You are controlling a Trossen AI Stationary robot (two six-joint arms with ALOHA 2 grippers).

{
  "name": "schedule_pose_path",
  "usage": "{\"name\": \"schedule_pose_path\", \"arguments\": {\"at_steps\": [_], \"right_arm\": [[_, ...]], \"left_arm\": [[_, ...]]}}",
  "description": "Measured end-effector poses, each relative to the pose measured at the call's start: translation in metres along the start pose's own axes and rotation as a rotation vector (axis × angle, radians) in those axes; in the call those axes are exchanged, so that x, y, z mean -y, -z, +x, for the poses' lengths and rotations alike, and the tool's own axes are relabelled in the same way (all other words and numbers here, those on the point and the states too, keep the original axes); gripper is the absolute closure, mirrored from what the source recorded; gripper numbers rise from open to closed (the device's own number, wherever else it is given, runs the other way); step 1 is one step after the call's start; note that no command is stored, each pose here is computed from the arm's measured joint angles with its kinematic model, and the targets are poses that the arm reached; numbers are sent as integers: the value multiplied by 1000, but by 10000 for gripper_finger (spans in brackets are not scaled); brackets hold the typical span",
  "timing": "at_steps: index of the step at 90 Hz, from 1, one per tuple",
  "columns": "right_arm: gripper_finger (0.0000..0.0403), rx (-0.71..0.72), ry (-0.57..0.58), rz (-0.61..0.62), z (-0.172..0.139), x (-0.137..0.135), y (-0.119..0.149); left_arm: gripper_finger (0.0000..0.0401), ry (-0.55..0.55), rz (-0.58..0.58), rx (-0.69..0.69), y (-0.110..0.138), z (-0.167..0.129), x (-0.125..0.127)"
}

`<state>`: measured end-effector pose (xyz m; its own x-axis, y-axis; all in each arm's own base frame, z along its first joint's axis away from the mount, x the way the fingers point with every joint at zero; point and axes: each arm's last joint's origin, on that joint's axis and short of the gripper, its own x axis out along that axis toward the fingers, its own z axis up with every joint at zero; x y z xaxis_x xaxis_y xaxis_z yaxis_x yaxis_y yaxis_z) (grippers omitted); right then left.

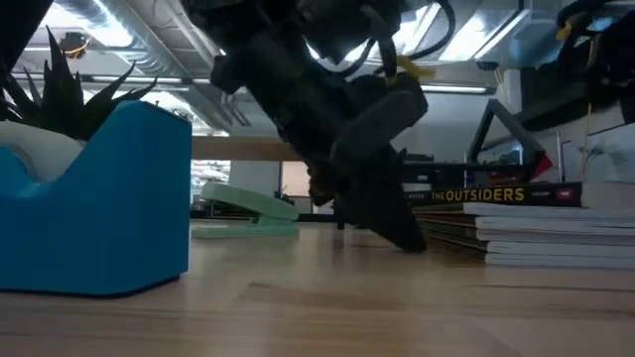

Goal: Stock shelves
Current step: Remove the black book from the bookshelf

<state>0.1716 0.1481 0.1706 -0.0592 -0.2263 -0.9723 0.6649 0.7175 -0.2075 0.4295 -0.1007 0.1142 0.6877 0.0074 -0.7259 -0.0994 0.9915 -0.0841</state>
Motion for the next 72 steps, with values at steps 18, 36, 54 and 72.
{"name": "schedule_pose_path", "arguments": {"at_steps": [18, 36, 54, 72], "right_arm": [[325, 15, -174, -38, -4, -16, 1], [334, 42, -289, -65, -13, -28, -1], [343, 8, -189, -65, -22, -20, -1], [364, -4, -63, 31, -8, -6, -2]], "left_arm": [[400, 9, -11, 42, -3, 1, 1], [400, 11, -20, 47, -4, 1, 1], [400, 7, -18, 43, -3, 1, 1], [400, 2, -37, 46, -3, 1, 2]]}}
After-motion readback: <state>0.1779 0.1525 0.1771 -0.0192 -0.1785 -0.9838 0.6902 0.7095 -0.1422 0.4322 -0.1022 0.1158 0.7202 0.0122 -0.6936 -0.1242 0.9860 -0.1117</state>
